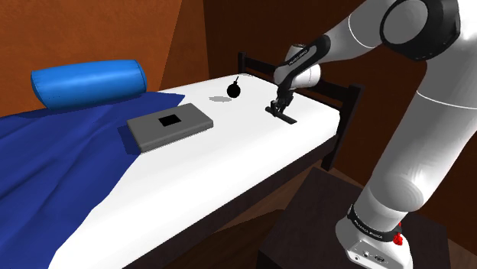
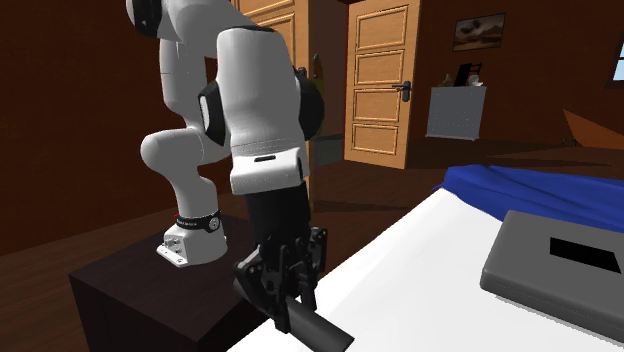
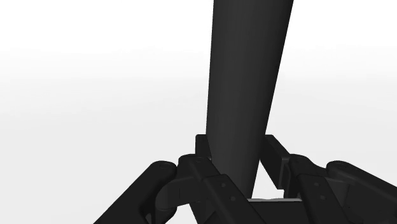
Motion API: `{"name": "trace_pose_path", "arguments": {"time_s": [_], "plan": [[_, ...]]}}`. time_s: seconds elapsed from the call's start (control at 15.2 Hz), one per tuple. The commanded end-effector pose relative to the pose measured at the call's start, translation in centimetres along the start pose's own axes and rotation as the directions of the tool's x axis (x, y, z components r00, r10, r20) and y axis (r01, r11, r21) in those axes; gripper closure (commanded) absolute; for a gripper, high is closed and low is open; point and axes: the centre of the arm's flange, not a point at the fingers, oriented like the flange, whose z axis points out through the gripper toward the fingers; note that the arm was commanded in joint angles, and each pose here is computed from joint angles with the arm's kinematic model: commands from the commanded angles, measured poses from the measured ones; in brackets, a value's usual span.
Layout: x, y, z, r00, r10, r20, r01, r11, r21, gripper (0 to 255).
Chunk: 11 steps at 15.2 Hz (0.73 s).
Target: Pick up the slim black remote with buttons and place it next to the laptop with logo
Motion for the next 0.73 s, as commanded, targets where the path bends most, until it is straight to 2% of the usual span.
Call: {"name": "trace_pose_path", "arguments": {"time_s": [0.0,0.66], "plan": [[0.4,-0.1,-1.0,1.0,0.0,0.0,0.0,1.0,0.0,255],[1.5,0.1,-5.8,1.0,0.0,0.0,0.0,1.0,0.0,255]]}}
